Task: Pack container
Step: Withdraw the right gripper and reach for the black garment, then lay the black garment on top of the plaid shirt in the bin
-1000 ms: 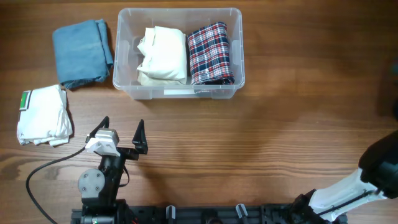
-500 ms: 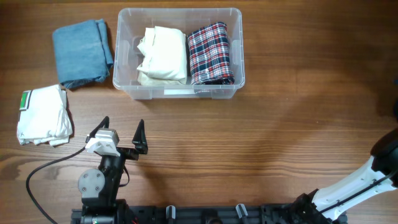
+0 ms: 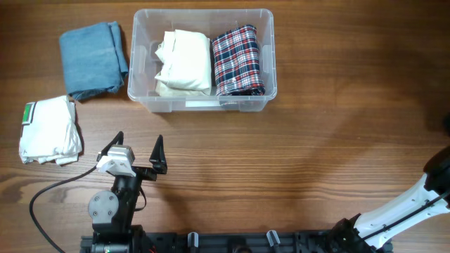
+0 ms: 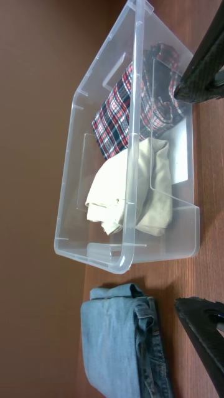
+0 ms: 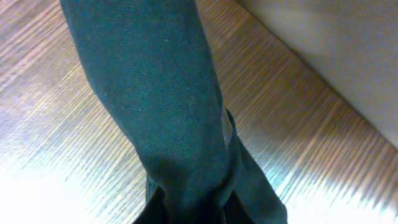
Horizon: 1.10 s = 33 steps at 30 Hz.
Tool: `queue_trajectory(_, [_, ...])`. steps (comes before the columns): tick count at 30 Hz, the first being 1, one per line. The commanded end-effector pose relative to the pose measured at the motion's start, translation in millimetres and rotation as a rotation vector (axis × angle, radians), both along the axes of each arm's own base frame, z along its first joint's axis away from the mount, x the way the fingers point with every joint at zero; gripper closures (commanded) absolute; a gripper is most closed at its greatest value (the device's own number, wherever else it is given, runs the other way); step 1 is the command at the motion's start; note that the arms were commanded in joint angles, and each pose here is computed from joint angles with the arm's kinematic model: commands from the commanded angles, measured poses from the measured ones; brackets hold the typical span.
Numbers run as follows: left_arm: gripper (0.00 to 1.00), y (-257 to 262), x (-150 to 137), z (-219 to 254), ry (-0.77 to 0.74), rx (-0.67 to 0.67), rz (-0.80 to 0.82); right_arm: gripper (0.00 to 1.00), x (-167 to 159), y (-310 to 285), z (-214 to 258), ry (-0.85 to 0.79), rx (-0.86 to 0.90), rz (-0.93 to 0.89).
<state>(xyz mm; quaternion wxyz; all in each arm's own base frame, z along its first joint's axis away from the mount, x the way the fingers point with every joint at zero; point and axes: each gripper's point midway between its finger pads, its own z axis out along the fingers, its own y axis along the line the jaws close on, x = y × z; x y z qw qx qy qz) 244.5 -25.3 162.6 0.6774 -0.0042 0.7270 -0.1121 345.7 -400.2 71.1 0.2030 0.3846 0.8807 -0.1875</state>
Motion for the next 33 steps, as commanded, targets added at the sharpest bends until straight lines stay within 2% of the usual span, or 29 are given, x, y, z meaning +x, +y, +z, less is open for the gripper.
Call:
queue_trajectory(1, [0.00, -0.1, -0.2, -2.1, 0.002, -0.006, -0.002, 0.96, 33.1, 38.2, 10.2, -0.113, 0.088, 0.046])
queue_trajectory(3, [0.00, -0.1, -0.2, -2.1, 0.002, -0.006, -0.002, 0.96, 75.4, 89.4, 62.1, -0.271, 0.135, 0.189])
queue_trajectory(6, [0.00, -0.1, -0.2, -2.1, 0.002, -0.006, -0.002, 0.96, 113.7, 178.5, 147.2, -0.536, 0.281, 0.385])
queue_trajectory(9, [0.00, -0.1, -0.2, -2.1, 0.002, -0.006, -0.002, 0.96, 121.1, 300.3, 235.9, -0.777, 0.589, 0.637])
queue_trajectory(12, [0.00, -0.1, -0.2, -2.1, 0.002, -0.006, -0.002, 0.96, 112.2, 404.6, 268.1, -0.787, 0.836, 0.790])
queue_trajectory(16, [0.00, -0.1, -0.2, -1.9, 0.002, -0.006, -0.002, 0.95, 111.5, 497.7, 249.3, -0.665, 0.924, 0.868])
queue_trajectory(19, [0.00, -0.1, -0.2, -1.9, 0.002, -0.006, -0.002, 0.96, 114.7, 554.6, 216.9, -0.554, 0.932, 0.807])
queue_trajectory(25, [0.00, -0.1, -0.2, -2.1, 0.002, -0.006, -0.002, 0.96, 121.3, 605.3, 131.6, -0.351, 0.948, 0.672])
queue_trajectory(30, [0.00, -0.1, -0.2, -2.1, 0.002, -0.006, -0.002, 0.96, 123.8, 616.2, 67.9, -0.216, 0.959, 0.622])
queue_trajectory(31, [0.00, -0.1, -0.2, -2.0, 0.002, -0.006, -0.002, 0.84, 123.5, 616.0, 62.6, -0.204, 0.955, 0.624])
queue_trajectory(32, [0.00, -0.1, -0.2, -2.1, 0.002, -0.006, -0.002, 0.61, 123.7, 614.2, 59.6, -0.200, 0.931, 0.659])
queue_trajectory(33, [0.00, -0.1, -0.2, -2.1, 0.002, -0.006, -0.002, 0.44, 125.1, 610.0, 57.2, -0.201, 0.893, 0.674])
